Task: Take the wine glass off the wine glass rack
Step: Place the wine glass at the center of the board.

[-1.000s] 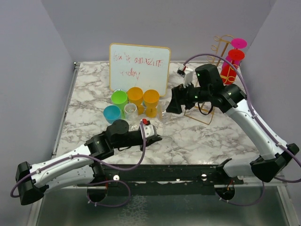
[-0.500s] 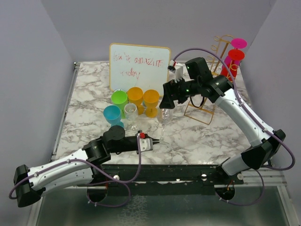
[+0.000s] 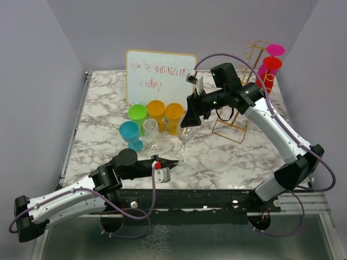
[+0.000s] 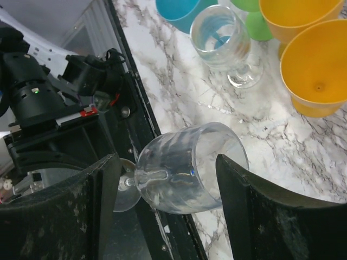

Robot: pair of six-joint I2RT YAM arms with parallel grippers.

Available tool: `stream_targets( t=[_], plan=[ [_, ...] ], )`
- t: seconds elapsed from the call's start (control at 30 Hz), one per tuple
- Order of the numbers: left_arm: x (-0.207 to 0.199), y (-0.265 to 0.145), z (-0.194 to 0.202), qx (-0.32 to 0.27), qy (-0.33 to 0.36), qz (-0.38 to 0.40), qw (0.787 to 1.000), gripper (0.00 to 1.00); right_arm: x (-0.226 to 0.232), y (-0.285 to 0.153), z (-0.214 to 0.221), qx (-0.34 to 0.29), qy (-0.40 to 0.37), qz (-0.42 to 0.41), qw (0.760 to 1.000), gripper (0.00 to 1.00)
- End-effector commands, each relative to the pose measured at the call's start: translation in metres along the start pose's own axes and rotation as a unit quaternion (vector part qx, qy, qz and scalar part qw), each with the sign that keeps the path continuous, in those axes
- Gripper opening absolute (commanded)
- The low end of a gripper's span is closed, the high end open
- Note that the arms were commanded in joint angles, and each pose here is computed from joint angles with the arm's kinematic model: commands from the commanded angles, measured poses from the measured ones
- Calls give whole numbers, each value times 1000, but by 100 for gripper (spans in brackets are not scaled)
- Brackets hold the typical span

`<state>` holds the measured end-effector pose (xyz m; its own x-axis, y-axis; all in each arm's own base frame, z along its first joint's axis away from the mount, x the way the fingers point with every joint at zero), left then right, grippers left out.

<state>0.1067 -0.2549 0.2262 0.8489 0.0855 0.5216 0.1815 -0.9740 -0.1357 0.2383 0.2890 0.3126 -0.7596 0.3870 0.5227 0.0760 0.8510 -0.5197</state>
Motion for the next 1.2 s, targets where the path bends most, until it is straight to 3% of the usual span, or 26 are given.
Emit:
stream_targets(
  t=[0.0, 0.27, 0.43, 0.6, 1.17],
  plan=[
    [10, -3, -2, 1, 52, -20, 998, 0, 28, -6, 5, 12, -23, -80, 996, 75],
    [13, -6, 4, 30, 80, -15, 996, 0, 42, -8, 16, 23, -20, -132, 991, 65],
    [22, -13, -1, 31, 99, -36, 994, 0, 36, -6, 28, 32, -9, -121, 992, 59],
    [27, -19, -2, 35, 110, -50, 992, 0, 40, -1, 44, 35, 42, -144, 988, 43],
    [22, -17, -3, 31, 130, -28, 991, 0, 44, -3, 50, 53, 55, -161, 984, 41]
  ],
)
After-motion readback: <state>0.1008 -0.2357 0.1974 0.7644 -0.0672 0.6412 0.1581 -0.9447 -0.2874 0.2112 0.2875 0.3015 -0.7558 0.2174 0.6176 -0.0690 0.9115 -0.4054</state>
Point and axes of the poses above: each gripper's point midway between its finger pads, its own y axis out along the fingers, its own x axis along the line the jaws close on, z = x × y, the point moved 2 cm from there along -y, back along the fingers, and after that the axes turned 4 degrees about y, right-handed, at the moved point
